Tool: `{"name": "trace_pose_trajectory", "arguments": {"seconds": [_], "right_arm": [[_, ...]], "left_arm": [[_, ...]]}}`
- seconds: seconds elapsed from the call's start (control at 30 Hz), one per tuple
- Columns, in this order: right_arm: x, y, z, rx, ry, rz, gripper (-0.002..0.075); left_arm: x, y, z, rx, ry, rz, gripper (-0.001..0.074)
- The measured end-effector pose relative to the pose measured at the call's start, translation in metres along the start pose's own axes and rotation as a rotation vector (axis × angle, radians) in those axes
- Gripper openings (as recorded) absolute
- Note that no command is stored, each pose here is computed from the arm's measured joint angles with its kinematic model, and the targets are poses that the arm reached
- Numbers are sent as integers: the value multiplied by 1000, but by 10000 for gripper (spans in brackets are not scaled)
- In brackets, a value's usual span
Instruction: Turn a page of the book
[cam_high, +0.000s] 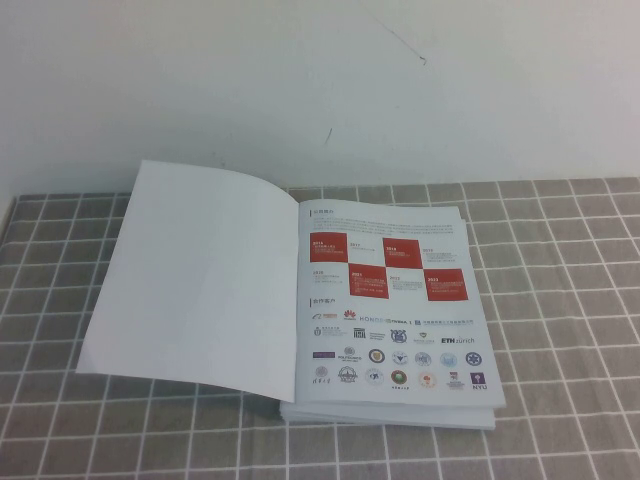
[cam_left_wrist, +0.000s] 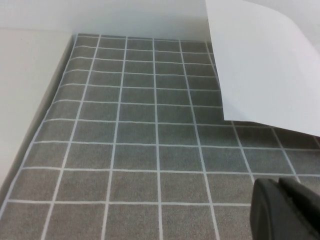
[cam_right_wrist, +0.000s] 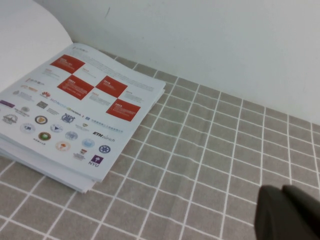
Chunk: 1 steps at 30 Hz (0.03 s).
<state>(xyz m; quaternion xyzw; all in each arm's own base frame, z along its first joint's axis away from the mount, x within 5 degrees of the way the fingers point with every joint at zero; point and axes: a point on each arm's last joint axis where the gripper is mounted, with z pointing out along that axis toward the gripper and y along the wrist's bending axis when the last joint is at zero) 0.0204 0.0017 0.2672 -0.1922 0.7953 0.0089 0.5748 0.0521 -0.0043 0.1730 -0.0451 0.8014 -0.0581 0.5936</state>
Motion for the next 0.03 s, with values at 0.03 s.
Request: {"name": "trace_pose_trajectory", "arguments": {"seconds": [0.03], "right_arm": [[0, 0, 0, 0, 0, 0, -2]], "left_arm": [[0, 0, 0, 0, 0, 0, -3]]}}
